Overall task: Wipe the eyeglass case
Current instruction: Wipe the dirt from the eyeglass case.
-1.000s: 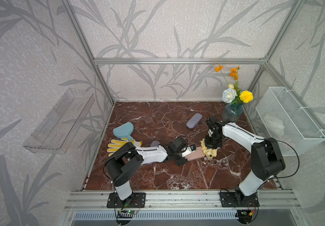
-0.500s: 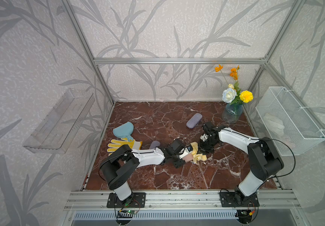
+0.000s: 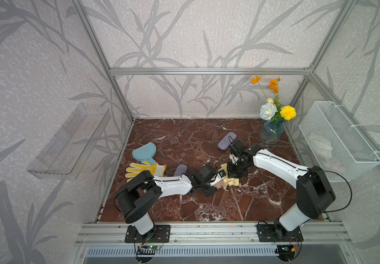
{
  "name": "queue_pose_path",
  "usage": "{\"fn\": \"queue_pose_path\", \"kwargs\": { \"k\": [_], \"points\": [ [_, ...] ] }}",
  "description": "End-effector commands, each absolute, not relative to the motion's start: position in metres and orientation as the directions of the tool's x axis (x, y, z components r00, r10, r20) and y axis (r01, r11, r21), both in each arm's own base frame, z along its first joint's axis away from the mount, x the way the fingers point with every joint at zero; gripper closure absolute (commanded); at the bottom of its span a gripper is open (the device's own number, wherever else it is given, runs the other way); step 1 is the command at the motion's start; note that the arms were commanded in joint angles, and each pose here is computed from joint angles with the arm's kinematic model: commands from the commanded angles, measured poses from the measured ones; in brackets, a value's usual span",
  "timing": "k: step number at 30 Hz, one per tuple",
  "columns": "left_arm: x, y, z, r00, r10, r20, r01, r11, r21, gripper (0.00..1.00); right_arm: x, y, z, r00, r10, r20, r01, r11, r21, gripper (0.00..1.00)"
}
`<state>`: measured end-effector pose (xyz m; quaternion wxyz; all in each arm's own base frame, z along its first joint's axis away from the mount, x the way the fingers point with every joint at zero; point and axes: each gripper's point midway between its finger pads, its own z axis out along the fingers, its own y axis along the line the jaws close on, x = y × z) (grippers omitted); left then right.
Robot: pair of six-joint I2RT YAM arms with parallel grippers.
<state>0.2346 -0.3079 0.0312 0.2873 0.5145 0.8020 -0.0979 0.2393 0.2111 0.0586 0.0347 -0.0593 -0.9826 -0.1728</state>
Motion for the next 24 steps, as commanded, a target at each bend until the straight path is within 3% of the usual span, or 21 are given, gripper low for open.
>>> {"fn": "queue_pose_path", "kwargs": {
  "k": [1, 4, 6, 8, 11, 15, 18, 20, 24],
  "points": [
    [0.243, -0.318, 0.056, -0.276, 0.715, -0.642, 0.859, 0.483, 0.169, 0.95, 0.242, 0.19, 0.032, -0.968, 0.189, 0.163, 0.234, 0.916, 0.325, 1.0],
    [0.242, -0.318, 0.055, -0.269, 0.717, -0.643, 0.86, 0.48, 0.175, 0.95, 0.251, 0.122, 0.012, -0.969, 0.205, 0.139, 0.222, 0.968, 0.119, 1.0],
    [0.241, -0.318, 0.054, -0.266, 0.722, -0.639, 0.859, 0.478, 0.182, 0.94, 0.267, 0.085, 0.03, -0.987, 0.155, 0.046, 0.151, 0.986, -0.064, 1.0],
    [0.239, -0.319, 0.052, -0.261, 0.727, -0.635, 0.861, 0.473, 0.188, 0.94, 0.282, 0.077, 0.056, -0.995, 0.089, -0.04, 0.094, 0.985, -0.147, 1.0],
    [0.239, -0.318, 0.052, -0.252, 0.735, -0.629, 0.857, 0.472, 0.208, 0.94, 0.292, 0.117, 0.097, -0.992, 0.041, -0.118, 0.041, 0.999, -0.003, 1.0],
    [0.243, -0.315, 0.051, -0.231, 0.752, -0.617, 0.837, 0.476, 0.268, 0.95, 0.277, 0.206, 0.102, -0.997, 0.074, -0.004, 0.068, 0.938, 0.339, 1.0],
    [0.245, -0.314, 0.049, -0.215, 0.767, -0.605, 0.818, 0.48, 0.318, 0.94, 0.267, 0.244, 0.085, -0.991, 0.114, 0.076, 0.136, 0.877, 0.462, 1.0],
    [0.245, -0.312, 0.047, -0.209, 0.78, -0.59, 0.806, 0.479, 0.348, 0.94, 0.264, 0.235, 0.066, -0.984, 0.142, 0.111, 0.177, 0.876, 0.448, 1.0],
    [0.244, -0.309, 0.045, -0.189, 0.795, -0.576, 0.783, 0.476, 0.4, 0.94, 0.275, 0.158, 0.027, -0.97, 0.213, 0.115, 0.237, 0.932, 0.272, 1.0]
  ]
}}
